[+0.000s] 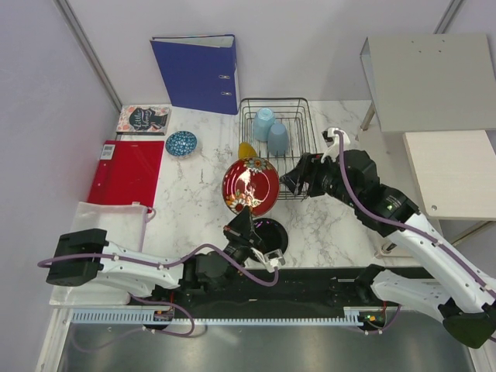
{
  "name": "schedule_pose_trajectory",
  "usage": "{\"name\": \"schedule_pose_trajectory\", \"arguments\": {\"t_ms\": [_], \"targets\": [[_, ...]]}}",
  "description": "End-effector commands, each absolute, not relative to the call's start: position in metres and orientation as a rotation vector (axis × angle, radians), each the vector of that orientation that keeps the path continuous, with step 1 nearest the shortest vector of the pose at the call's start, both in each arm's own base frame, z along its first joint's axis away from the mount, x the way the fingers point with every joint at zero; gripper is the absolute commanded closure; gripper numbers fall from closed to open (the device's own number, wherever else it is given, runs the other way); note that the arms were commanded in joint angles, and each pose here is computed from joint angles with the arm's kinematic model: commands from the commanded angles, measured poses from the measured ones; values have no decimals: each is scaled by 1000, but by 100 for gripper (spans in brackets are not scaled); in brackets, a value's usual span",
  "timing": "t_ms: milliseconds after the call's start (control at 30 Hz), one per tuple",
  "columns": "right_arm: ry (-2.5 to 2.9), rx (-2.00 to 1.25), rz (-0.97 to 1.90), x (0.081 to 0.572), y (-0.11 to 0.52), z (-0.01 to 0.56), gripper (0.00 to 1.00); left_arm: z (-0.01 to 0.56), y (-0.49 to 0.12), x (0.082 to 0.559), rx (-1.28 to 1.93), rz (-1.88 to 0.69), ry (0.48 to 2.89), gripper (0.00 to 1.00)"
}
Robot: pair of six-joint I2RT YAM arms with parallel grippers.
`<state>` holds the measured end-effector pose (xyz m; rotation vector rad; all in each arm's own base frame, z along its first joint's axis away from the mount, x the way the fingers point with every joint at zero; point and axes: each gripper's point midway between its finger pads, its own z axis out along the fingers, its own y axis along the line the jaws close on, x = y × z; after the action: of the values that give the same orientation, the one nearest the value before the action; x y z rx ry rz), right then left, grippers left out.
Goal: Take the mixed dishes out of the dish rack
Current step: Pick up the plate from the dish rack.
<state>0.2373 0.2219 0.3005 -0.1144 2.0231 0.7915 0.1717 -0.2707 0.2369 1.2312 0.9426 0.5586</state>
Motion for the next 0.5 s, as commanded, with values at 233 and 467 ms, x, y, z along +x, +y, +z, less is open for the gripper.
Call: {"name": "schedule_pose_trajectory", "arguments": {"t_ms": [233, 467], "targets": [[2083, -237, 926, 239, 261, 287, 34, 263, -295, 161, 1182, 461, 917, 98], [2103, -241, 922, 236, 259, 277, 84, 265, -297, 160, 1158, 428, 936, 98]]}}
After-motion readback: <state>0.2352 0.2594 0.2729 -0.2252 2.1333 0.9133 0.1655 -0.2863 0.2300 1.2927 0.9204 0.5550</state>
